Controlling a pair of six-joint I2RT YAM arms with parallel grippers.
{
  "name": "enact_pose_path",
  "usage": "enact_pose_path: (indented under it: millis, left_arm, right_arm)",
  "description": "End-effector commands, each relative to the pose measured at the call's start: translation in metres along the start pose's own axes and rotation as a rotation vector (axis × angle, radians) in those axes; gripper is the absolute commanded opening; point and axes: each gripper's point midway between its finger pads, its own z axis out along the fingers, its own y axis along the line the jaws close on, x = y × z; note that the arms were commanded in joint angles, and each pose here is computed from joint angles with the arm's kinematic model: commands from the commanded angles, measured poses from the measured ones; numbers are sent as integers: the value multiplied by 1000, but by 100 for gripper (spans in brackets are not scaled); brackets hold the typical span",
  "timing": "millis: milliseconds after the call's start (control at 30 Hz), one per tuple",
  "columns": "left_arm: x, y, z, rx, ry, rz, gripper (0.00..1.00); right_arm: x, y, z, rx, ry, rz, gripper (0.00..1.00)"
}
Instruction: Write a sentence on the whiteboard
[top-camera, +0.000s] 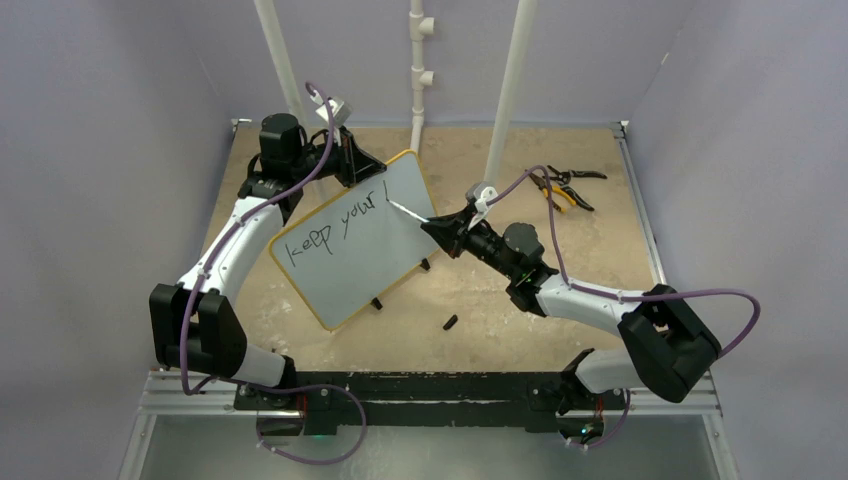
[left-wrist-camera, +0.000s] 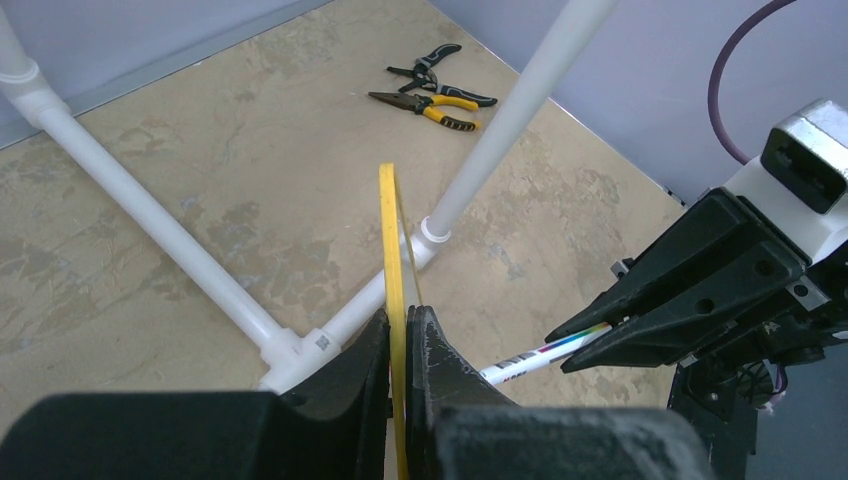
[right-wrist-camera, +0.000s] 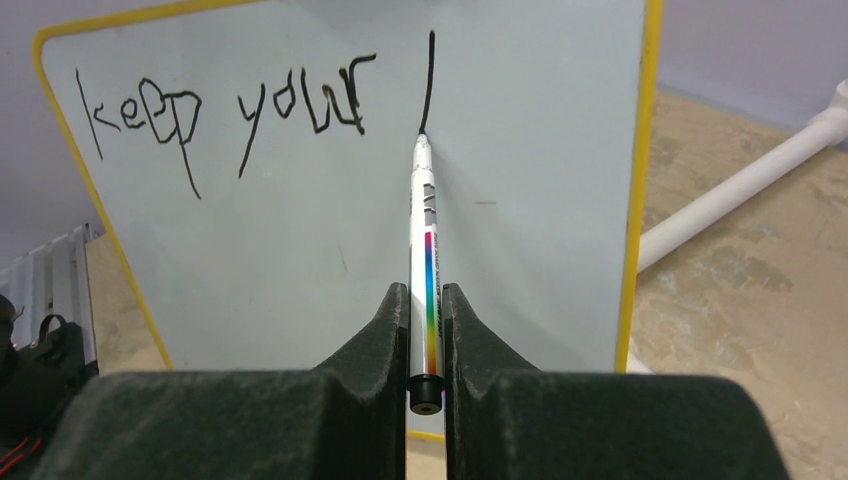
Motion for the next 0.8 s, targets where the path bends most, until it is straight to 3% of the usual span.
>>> enact_pose_path:
  millis: [0, 433, 767]
  left_arm:
    - [-9, -8, 0, 39, -35, 50, 0]
    - [-11, -11, -2, 44, -42, 56, 0]
    - [-11, -11, -2, 46, -43, 57, 0]
  right_arm:
    - [9, 1, -7, 27, 18, 24, 0]
    - [-25, -2, -2, 64, -102, 34, 0]
    - [-25, -6, 4, 79, -104, 38, 0]
